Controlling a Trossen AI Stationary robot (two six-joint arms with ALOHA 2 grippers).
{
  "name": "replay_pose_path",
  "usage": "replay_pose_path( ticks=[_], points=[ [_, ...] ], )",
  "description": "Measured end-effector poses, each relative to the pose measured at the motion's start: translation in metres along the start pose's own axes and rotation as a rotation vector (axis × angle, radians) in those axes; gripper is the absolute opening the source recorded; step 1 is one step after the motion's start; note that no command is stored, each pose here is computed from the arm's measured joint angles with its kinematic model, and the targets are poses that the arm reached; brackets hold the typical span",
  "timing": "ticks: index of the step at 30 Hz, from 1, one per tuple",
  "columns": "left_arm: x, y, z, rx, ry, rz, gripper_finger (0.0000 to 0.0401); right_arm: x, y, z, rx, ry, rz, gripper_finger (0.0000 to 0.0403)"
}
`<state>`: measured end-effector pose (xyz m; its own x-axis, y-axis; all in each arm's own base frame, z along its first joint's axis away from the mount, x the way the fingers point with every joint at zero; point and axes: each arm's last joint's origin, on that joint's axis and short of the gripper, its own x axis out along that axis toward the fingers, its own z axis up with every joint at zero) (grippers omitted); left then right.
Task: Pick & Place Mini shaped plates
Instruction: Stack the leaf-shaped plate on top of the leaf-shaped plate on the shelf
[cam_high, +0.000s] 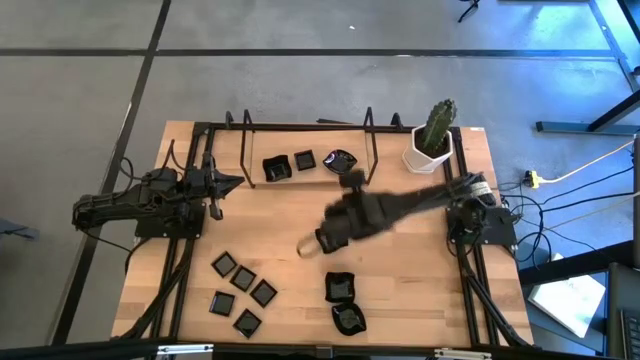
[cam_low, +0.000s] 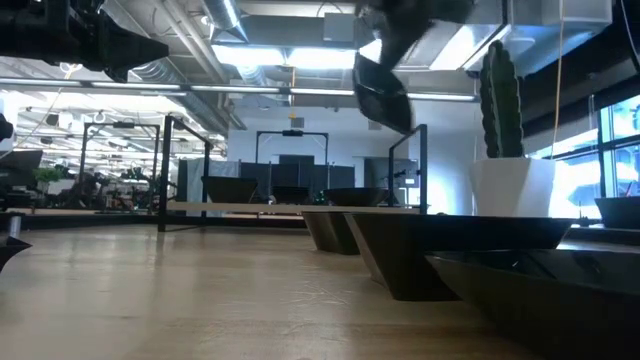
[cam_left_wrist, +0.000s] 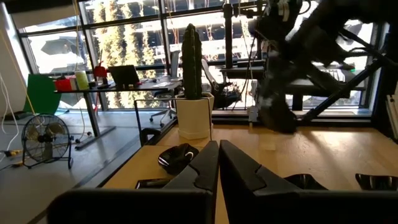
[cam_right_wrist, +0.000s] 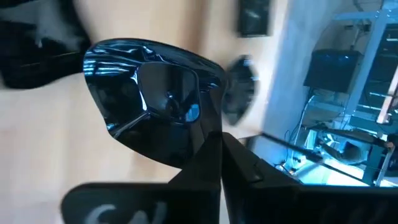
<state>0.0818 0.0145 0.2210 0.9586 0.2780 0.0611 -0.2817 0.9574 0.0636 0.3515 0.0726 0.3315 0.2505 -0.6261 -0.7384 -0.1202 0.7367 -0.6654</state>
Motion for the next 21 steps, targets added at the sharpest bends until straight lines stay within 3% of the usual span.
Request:
replay_pose_path(
  ticks=[9,14,21],
  points=[
    [0.0,0.0,0.0,0.032,0.0,0.0,0.0008,0.022,-0.094,-0.008,0.101,-0.005,0.012,0.0],
    [0.0,0.0,0.0,0.035,0.0,0.001,0.0012,0.035,-0.116,-0.016,0.143,0.002,0.076,0.0],
    [0.0,0.0,0.0,0.019,0.0,0.001,0.0009,0.048,-0.128,-0.02,0.113,-0.017,0.128,0.0]
  ],
)
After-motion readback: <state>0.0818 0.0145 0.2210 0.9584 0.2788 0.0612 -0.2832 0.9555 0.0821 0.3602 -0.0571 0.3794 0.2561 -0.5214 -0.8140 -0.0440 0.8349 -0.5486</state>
